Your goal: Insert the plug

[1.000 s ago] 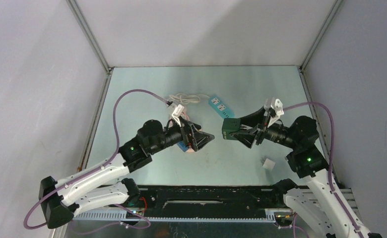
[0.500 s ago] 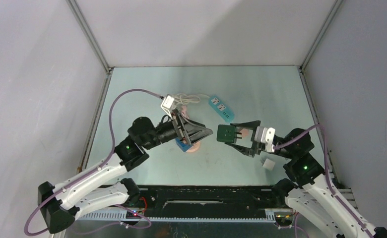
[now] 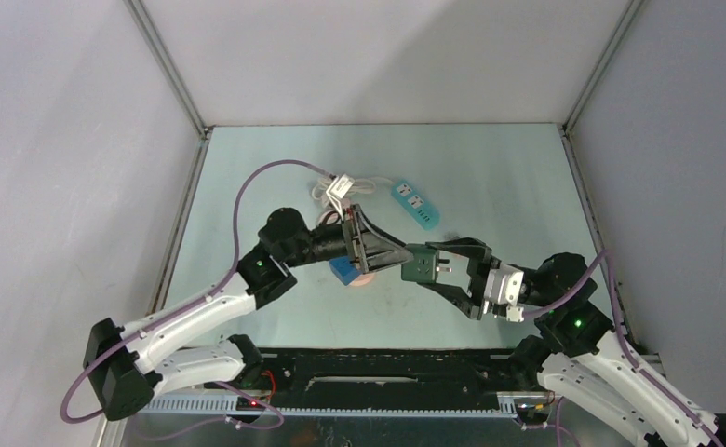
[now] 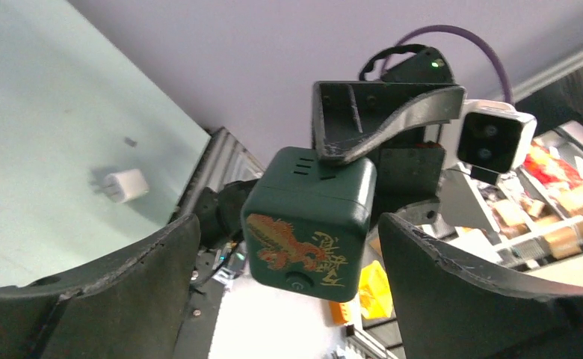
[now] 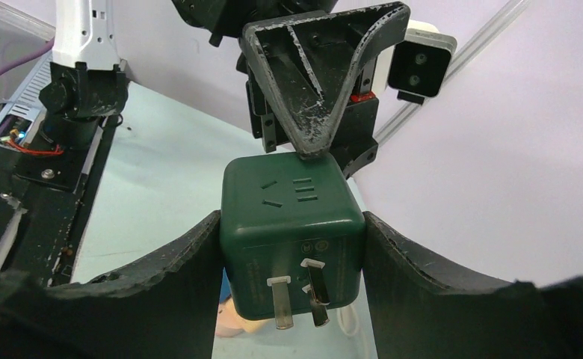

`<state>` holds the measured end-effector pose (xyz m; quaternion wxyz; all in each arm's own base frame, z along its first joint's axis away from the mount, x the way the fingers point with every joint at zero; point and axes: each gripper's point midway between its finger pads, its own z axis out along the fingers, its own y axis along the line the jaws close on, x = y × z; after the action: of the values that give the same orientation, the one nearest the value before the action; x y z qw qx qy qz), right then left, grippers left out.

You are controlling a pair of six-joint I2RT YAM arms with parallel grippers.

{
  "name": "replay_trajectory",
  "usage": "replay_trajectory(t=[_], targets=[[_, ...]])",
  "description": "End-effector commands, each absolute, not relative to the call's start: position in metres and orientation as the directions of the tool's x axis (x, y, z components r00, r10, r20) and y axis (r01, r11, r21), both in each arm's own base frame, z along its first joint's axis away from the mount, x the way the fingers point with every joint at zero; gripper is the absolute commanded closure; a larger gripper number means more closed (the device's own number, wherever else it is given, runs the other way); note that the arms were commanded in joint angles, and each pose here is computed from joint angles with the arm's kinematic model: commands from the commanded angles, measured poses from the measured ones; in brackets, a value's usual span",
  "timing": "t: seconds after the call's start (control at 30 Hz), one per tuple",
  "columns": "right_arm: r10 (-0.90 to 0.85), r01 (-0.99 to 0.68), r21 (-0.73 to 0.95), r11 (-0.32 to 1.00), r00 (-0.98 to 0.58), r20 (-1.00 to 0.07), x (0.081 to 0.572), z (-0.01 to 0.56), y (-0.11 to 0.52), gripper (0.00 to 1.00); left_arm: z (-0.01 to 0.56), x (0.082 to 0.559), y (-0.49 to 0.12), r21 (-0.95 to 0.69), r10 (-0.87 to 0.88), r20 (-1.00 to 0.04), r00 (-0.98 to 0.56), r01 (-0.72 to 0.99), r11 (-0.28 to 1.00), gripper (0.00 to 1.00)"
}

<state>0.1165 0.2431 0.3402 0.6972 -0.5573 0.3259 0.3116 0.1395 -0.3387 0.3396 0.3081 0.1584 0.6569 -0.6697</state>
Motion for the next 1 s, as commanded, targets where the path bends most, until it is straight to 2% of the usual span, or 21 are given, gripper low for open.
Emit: replay_trajectory(t=[0.0,0.17,0.33,0.57,0.67,0.8,0.83,0.87,0.97], targets=[[0.124,-0.717,-0.644,0.267,0.688,-0.715,0.118,0.374,0.24,1.0,0.386,0.119,-0.34,-0.741,-0.195,-0.63,-0.752,0.657,-0.142,0.09],[0.135,-0.699,-0.648,0.301,0.704,-0.697,0.123,0.383,0.241,1.0,0.384,0.117,-0.343,-0.76,-0.179,-0.6,-0.78,0.625,-0.178,0.13],[0.138,-0.697,-0.65,0.303,0.707,-0.694,0.125,0.384,0.244,1.0,0.389,0.112,-0.342,-0.755,-0.181,-0.59,-0.787,0.617,-0.221,0.23],[0.135,-0.702,-0.64,0.313,0.7,-0.702,0.129,0.384,0.245,1.0,0.384,0.113,-0.344,-0.755,-0.176,-0.603,-0.778,0.628,-0.188,0.37],[0.139,-0.704,-0.642,0.304,0.699,-0.701,0.128,0.383,0.247,1.0,0.382,0.115,-0.344,-0.755,-0.18,-0.605,-0.775,0.631,-0.179,0.51],[0.119,-0.709,-0.637,0.302,0.691,-0.713,0.132,0.378,0.248,1.0,0.377,0.118,-0.348,-0.752,-0.17,-0.618,-0.768,0.64,-0.156,0.87],[0.113,-0.711,-0.634,0.303,0.688,-0.717,0.133,0.377,0.248,0.94,0.374,0.121,-0.349,-0.751,-0.171,-0.623,-0.763,0.645,-0.139,0.96],[0.108,-0.713,-0.632,0.304,0.685,-0.721,0.134,0.375,0.248,0.82,0.372,0.124,-0.35,-0.745,-0.175,-0.635,-0.752,0.657,-0.119,0.99],[0.085,-0.724,-0.614,0.315,0.665,-0.742,0.139,0.37,0.247,0.31,0.361,0.138,-0.351,-0.722,-0.192,-0.677,-0.711,0.692,-0.019,1.0]])
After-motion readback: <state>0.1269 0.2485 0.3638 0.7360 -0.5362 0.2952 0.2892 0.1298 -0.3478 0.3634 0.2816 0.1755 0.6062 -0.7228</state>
